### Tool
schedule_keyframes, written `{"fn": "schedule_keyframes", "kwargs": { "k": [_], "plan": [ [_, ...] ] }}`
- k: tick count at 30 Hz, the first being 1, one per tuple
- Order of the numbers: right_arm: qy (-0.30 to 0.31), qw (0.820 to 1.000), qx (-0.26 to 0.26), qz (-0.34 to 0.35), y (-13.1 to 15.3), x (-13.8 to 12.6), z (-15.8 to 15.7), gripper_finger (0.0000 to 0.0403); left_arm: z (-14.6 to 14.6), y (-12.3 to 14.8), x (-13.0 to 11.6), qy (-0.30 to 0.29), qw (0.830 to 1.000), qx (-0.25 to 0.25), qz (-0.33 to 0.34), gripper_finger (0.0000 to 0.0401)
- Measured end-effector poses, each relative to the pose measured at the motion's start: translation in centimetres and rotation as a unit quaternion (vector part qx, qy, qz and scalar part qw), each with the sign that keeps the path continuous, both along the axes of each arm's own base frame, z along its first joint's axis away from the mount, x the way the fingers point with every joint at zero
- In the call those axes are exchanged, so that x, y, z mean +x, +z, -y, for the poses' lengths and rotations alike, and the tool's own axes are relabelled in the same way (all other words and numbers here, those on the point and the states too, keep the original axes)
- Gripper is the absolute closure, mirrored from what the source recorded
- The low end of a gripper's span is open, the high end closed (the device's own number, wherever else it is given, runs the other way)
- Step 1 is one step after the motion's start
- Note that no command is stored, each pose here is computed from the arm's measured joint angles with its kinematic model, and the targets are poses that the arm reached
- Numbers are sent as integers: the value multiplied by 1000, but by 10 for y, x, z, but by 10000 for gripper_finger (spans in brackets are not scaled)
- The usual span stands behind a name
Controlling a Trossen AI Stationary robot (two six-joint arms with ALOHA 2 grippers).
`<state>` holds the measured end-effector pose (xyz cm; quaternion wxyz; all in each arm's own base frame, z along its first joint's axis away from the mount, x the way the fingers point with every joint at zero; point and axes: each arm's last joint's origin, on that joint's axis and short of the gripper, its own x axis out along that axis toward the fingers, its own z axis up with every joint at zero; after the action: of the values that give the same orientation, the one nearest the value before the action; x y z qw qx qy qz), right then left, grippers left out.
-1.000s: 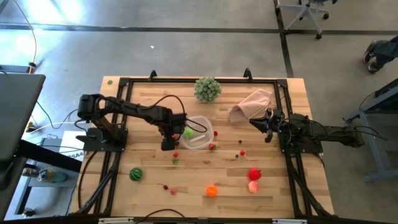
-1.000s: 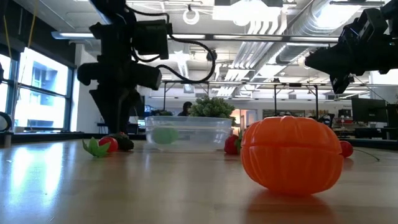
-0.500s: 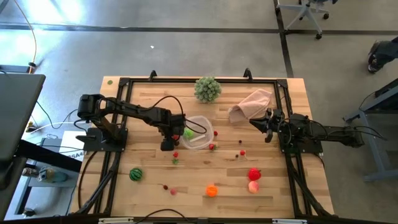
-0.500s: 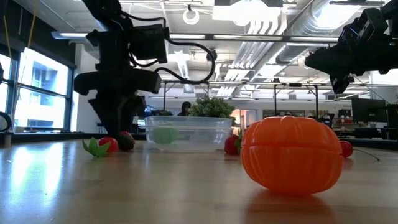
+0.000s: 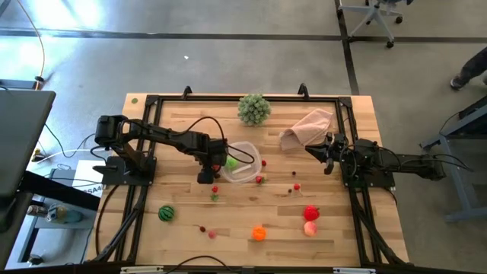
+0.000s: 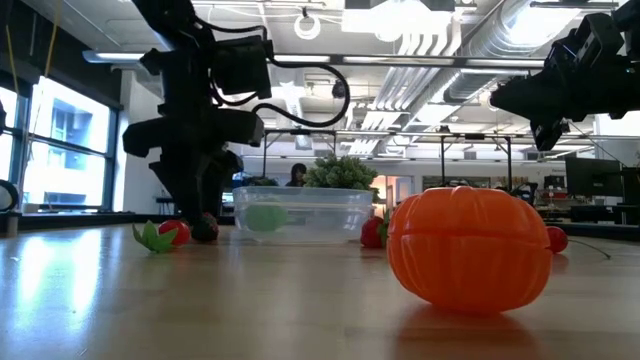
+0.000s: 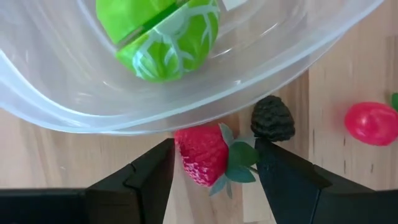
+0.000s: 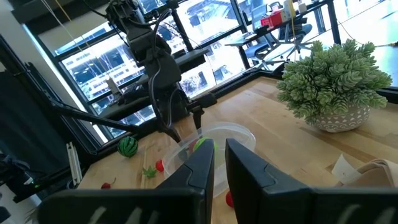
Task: Pick and placing Produce into tupperware
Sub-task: Put the red strawberry into the transparent bin
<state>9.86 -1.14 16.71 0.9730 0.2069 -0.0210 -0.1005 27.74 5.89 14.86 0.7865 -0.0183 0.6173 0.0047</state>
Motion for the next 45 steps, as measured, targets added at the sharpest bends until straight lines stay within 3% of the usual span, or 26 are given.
{"fn": "schedule_keyframes", "kwargs": {
  "k": [7, 27, 39, 45],
  "plan": [
    [0, 1000, 0, 0, 0, 0, 0, 373, 1, -11, -5, 0, 1000, 2, 8, 190],
    [0, 1000, 0, 0, 0, 0, 0, 373, 1, -11, -5, 4, 1000, 4, 5, 191],
    [0, 1000, 0, 0, 0, 0, 0, 373, 1, -11, -5, 8, 1000, 3, 6, 250],
    [0, 1000, 0, 0, 0, 0, 0, 373, 1, -11, -5, 8, 1000, 2, 7, 261]
  ]
}}
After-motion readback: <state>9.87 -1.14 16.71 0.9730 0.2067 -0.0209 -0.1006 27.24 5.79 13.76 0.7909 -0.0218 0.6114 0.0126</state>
